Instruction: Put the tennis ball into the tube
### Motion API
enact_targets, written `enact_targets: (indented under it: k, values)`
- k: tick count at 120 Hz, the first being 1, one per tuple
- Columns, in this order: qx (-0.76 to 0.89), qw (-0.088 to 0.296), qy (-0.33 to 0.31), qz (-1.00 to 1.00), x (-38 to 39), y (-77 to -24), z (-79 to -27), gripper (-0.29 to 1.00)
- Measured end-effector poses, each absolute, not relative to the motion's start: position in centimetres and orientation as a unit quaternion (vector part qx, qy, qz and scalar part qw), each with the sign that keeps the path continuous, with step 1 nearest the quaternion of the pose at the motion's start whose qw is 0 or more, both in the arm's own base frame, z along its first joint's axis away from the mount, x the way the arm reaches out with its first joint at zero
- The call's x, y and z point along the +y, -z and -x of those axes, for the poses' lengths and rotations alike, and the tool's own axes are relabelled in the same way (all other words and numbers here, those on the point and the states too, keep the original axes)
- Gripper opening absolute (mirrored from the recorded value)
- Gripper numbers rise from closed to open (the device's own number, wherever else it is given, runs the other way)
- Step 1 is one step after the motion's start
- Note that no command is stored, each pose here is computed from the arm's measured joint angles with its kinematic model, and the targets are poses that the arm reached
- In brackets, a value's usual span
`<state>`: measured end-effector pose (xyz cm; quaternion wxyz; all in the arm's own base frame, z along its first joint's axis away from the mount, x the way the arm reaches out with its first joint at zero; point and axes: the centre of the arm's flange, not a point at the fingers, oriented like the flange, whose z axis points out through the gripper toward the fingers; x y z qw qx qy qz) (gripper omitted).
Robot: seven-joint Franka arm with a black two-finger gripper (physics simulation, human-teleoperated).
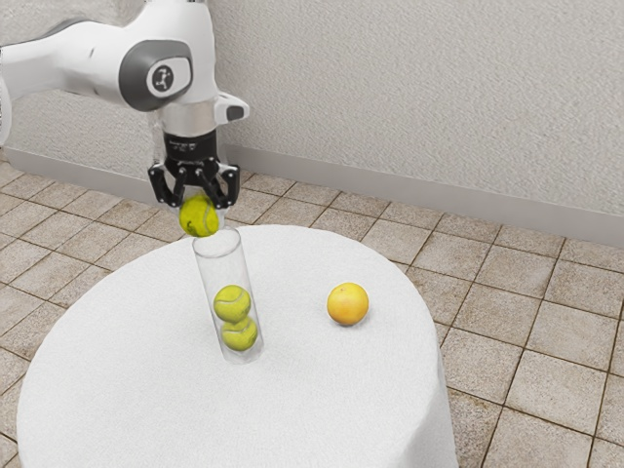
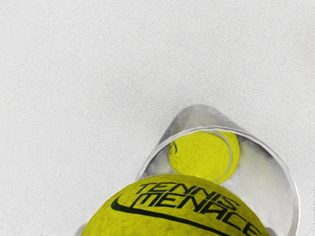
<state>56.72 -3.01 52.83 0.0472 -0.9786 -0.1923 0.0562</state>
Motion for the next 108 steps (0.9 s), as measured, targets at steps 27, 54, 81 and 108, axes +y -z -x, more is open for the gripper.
enact_targets:
  k: [27, 54, 81, 108]
  values:
    - [-0.221, 0.039, -0.053, 0.973, -4.1, -51.4, -57.5, 0.20]
    - [-0.247, 0.024, -0.048, 0.967, -4.1, -51.2, -57.6, 0.48]
    - [-0.269, 0.016, -0.027, 0.963, -3.2, -53.5, -56.7, 0.62]
    - [-0.238, 0.022, 0.036, 0.970, -0.2, -61.5, -55.0, 0.68]
